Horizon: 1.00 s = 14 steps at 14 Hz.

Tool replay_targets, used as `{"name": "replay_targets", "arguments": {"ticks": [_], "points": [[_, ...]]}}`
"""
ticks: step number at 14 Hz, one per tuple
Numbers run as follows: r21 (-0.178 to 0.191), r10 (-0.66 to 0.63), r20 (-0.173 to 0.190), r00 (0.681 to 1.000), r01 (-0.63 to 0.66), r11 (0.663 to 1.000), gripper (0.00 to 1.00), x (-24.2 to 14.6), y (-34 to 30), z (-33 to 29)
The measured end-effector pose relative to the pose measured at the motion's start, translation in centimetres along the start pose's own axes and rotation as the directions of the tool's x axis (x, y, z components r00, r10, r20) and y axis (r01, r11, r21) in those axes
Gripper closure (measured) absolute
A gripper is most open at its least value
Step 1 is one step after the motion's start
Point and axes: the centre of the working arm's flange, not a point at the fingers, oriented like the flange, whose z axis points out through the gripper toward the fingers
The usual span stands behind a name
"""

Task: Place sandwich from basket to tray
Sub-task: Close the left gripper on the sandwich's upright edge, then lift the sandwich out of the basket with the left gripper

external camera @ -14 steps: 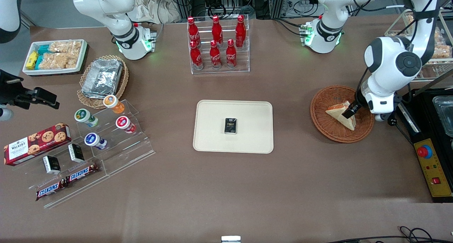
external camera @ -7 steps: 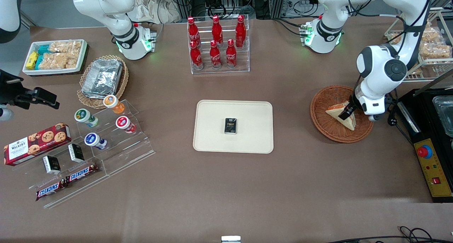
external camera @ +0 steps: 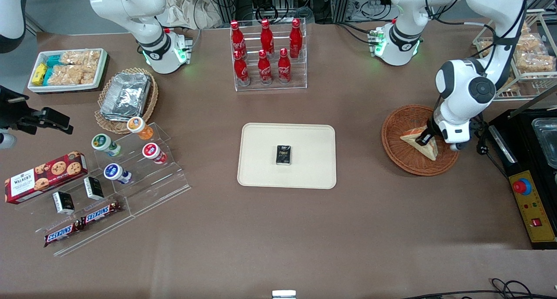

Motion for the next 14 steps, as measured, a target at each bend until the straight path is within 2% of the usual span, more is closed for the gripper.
{"name": "replay_targets", "arguments": {"ticks": [3, 6, 9, 12, 14], "points": [[-0.013, 0.008, -0.011, 1.000, -0.008, 1.000, 0.63, 0.0, 0.5, -0.6], [-0.014, 0.024, -0.020, 0.999, -0.025, 1.000, 0.75, 0.2, 1.2, -3.3], [0.021, 0.091, 0.004, 0.996, -0.092, 0.996, 0.75, 1.1, 2.3, -9.2], [0.064, 0.198, 0.055, 0.979, -0.202, 0.977, 0.75, 2.4, 3.6, -17.9], [0.072, 0.257, 0.072, 0.964, -0.262, 0.962, 0.75, 3.1, 4.4, -24.1]]}}
